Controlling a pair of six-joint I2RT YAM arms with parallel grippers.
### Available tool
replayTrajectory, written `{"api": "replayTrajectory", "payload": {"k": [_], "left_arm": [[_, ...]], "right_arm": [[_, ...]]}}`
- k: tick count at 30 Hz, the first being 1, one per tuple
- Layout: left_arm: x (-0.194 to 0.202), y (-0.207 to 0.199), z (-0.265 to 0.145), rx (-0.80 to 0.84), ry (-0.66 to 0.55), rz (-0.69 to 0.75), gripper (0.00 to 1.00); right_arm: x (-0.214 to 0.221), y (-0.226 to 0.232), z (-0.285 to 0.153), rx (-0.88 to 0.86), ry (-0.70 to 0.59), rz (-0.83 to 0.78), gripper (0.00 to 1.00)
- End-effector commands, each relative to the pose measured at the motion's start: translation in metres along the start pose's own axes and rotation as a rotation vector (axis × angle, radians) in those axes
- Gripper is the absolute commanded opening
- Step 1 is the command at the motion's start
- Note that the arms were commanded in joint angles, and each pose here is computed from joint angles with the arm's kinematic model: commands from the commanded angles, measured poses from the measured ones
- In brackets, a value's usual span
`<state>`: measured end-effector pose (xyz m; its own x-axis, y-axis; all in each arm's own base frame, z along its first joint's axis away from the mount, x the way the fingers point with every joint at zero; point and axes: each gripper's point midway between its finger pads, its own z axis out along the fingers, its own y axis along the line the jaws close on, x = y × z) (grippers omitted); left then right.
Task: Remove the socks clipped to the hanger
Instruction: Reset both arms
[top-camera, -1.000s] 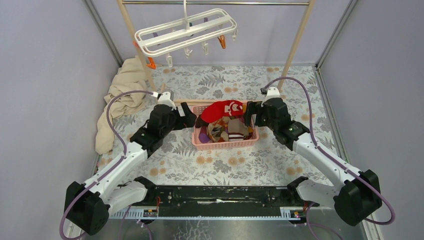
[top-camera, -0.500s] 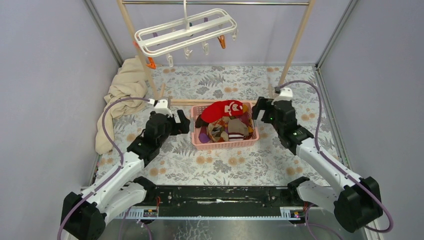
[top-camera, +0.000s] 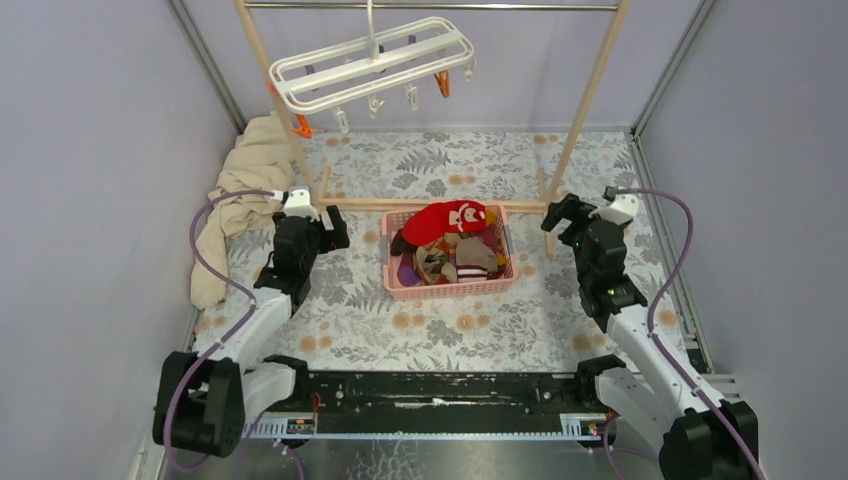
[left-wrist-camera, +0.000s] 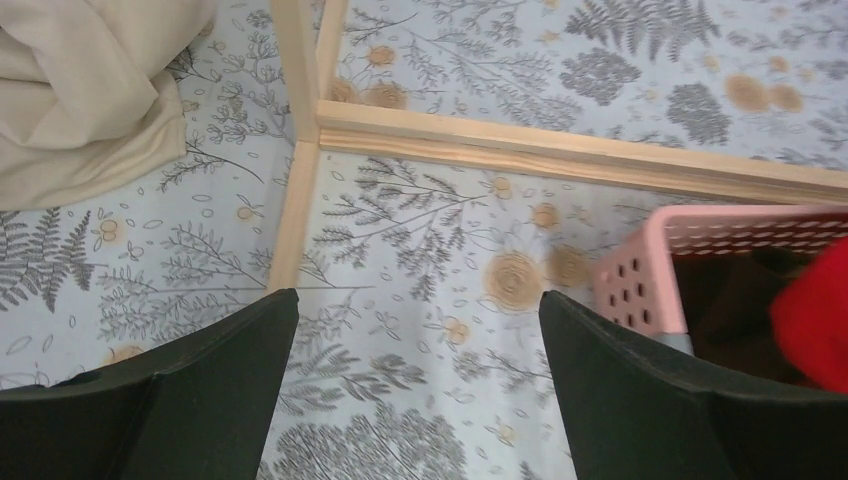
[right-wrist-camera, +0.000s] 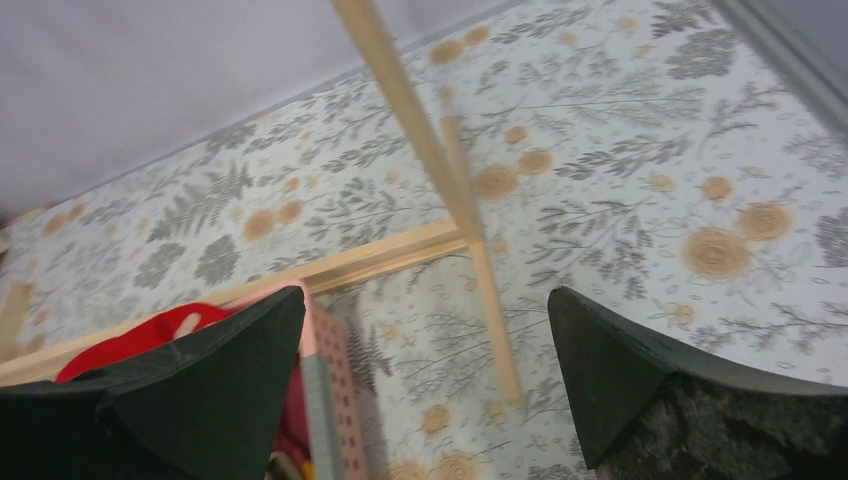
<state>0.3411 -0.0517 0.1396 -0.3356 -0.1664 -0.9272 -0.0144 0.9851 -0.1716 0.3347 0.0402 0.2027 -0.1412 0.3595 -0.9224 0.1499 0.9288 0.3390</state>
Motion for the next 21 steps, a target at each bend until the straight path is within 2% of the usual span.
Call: {"api": "replayTrajectory", "payload": {"k": [1, 7, 9, 11, 15, 21], "left_arm": [[-0.023, 0.010, 0.026, 0.030, -0.103, 0.050, 0.98], [-0.011, 0.019, 0.058, 0.059, -0.102, 0.071, 0.98], [-0.002, 0.023, 0.071, 0.060, -0.032, 0.076, 0.98], [-0.005, 0.022, 0.078, 0.076, -0.025, 0.112, 0.98], [-0.021, 0.032, 0.071, 0.086, -0.115, 0.083, 0.98], [-0.006, 0.046, 0.072, 0.062, -0.107, 0.084, 0.98]], "right_arm": [[-0.018, -0.029, 0.001, 0.111, -0.140, -0.002, 1.00], [-0.009, -0.071, -0.003, 0.220, -0.236, -0.032, 1.00], [-0.001, -0.085, -0.003, 0.248, -0.260, -0.040, 1.00], [0.006, -0.096, 0.001, 0.267, -0.269, -0.055, 1.00], [0.021, -0.108, 0.012, 0.305, -0.236, -0.110, 1.00], [0.033, -0.112, 0.025, 0.309, -0.226, -0.146, 1.00]]}}
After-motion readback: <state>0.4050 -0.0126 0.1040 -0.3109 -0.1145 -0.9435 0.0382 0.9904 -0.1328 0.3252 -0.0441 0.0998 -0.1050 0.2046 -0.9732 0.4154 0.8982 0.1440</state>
